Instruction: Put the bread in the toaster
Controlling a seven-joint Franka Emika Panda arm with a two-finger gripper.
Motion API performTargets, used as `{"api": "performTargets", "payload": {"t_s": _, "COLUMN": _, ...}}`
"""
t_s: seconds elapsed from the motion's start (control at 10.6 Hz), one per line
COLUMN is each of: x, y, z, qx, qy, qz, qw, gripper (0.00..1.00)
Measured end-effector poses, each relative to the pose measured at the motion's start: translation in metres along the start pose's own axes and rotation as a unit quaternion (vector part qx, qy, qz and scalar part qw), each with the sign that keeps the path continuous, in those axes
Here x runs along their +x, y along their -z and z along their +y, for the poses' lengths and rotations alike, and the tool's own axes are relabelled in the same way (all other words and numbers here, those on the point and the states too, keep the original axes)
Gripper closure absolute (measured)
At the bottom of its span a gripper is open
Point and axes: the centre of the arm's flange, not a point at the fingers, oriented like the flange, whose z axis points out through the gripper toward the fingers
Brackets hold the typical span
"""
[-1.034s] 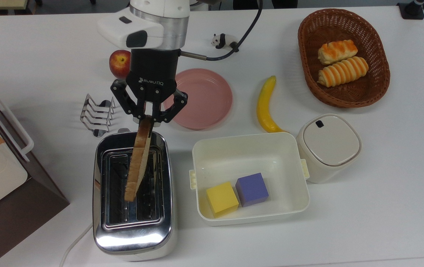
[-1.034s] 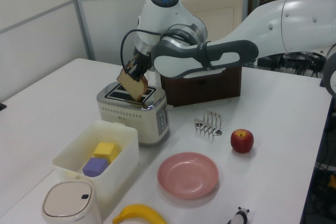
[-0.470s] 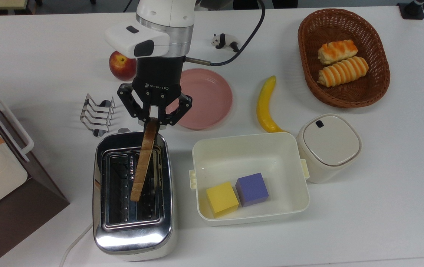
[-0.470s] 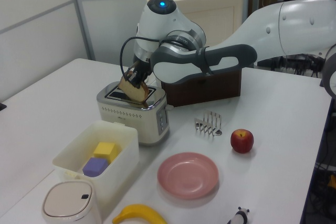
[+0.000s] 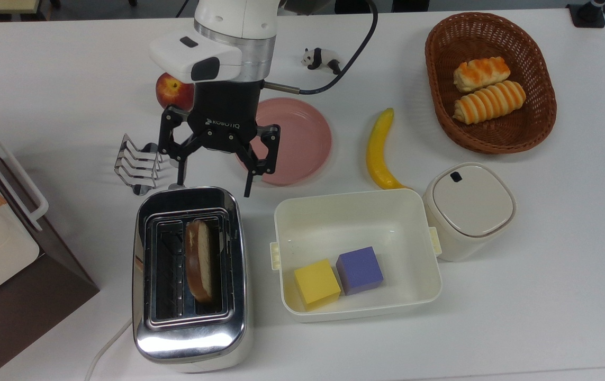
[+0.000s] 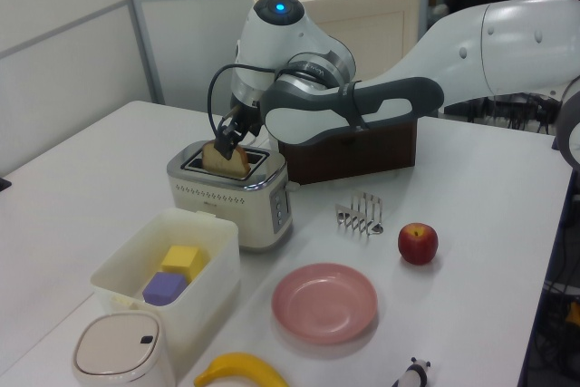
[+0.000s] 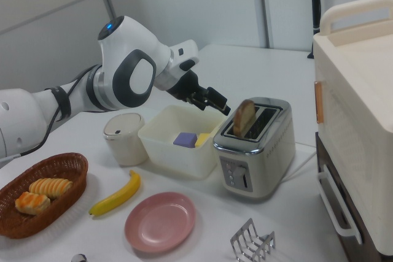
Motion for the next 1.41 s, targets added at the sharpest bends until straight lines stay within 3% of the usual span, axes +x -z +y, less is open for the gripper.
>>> {"api": "performTargets", "payload": {"t_s": 0.09, "x": 0.000, "y": 0.000, "z": 0.000, "qx": 0.000, "qy": 0.000, "qz": 0.000, "qw": 1.0000, "gripper": 0.00}}
{"api": "performTargets", "payload": {"t_s": 0.19, "x": -0.001, "y": -0.001, "z": 0.001, "qx": -0.001, "qy": 0.000, "qz": -0.005, "qw": 1.0000, "gripper": 0.00}}
{"api": "performTargets", "payload": {"t_s": 0.38, "x": -0.011, "y": 0.004, "z": 0.011, "qx": -0.017, "qy": -0.007, "qz": -0.063, "qw": 0.9978, "gripper": 0.00}}
{"api": "performTargets", "payload": {"t_s": 0.56, "x": -0.026, "y": 0.044, "z": 0.027, "qx": -0.030, "qy": -0.024, "qz": -0.150, "qw": 0.9879, "gripper": 0.00}}
{"api": "performTargets", "payload": {"t_s": 0.75, "x": -0.040, "y": 0.105, "z": 0.039, "qx": -0.020, "qy": -0.041, "qz": -0.197, "qw": 0.9793, "gripper": 0.00}}
{"api": "performTargets", "payload": {"t_s": 1.03, "x": -0.053, "y": 0.177, "z": 0.051, "qx": 0.014, "qy": -0.061, "qz": -0.204, "qw": 0.9769, "gripper": 0.00}}
{"api": "performTargets", "payload": {"t_s": 1.22, "x": -0.060, "y": 0.191, "z": 0.050, "qx": 0.039, "qy": -0.068, "qz": -0.203, "qw": 0.9760, "gripper": 0.00}}
{"api": "performTargets", "payload": {"t_s": 1.41, "x": -0.065, "y": 0.183, "z": 0.053, "qx": 0.040, "qy": -0.062, "qz": -0.213, "qw": 0.9743, "gripper": 0.00}}
